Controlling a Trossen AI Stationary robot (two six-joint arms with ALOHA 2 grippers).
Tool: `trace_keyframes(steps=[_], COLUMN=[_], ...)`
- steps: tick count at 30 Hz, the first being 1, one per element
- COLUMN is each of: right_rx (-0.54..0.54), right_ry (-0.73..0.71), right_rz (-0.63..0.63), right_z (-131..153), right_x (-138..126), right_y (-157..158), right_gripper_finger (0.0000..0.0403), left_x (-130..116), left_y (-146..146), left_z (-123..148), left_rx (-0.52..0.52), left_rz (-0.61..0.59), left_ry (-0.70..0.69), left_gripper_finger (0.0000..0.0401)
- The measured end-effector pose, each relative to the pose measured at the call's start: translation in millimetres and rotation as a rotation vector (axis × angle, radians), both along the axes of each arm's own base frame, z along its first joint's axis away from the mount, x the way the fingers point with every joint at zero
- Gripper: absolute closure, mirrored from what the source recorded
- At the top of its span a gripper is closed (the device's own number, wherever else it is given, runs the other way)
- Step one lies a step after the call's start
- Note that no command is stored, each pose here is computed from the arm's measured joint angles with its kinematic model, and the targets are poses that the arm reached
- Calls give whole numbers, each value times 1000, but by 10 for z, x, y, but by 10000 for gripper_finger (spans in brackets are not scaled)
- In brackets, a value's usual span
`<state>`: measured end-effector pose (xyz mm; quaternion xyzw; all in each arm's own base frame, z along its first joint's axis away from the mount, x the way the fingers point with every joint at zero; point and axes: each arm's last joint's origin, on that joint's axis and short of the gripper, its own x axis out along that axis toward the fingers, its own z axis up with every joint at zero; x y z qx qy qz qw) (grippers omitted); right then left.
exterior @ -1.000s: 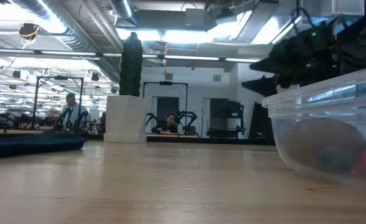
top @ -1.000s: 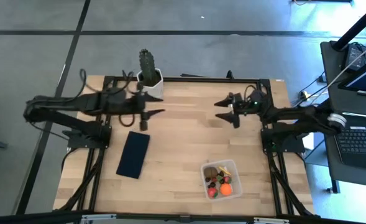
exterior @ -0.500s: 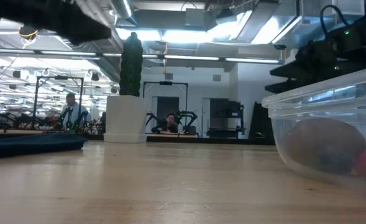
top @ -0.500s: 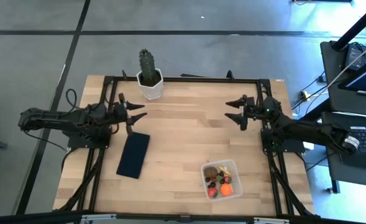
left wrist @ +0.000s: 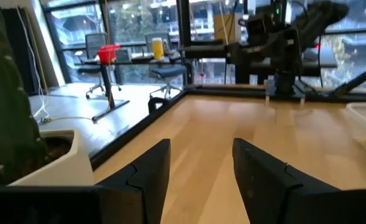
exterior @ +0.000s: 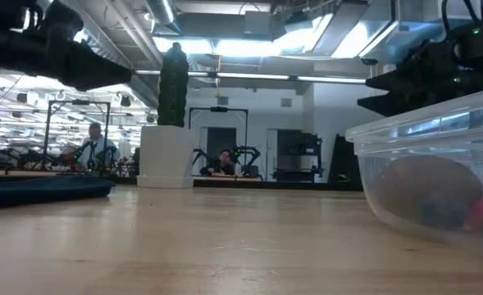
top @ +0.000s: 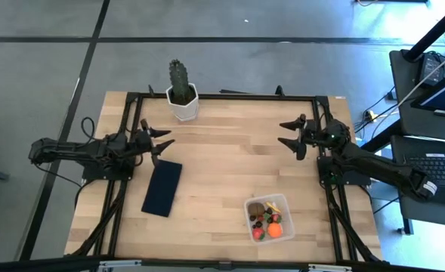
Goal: Pick and placing Produce into tupperware
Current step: Return to Home Position
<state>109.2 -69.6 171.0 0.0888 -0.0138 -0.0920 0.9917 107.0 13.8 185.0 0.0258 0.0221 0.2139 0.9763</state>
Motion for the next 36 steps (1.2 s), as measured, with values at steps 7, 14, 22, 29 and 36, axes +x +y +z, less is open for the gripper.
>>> trace_keyframes(steps=[7,14,22,29,36], right_rx=[-51,-42,-52,-45,-67], right_ry=[-21,-9,-26,-12,2], right_rz=[-57,-163,-186,-218,-326], right_z=[49,31,31,18,13], right_x=[-99,-209,-296,-299,-313], right_y=[61,111,172,163,135], right_gripper_finger=[63,63,63,63,63], left_x=[-74,-93,-93,-92,-92], left_y=[8,12,10,10,10], left_z=[-93,-171,-171,-171,-171], left_rx=[17,18,33,34,66], left_rz=[36,52,45,44,43], left_ry=[-62,-41,-34,-34,-18], left_gripper_finger=[241,249,242,235,240])
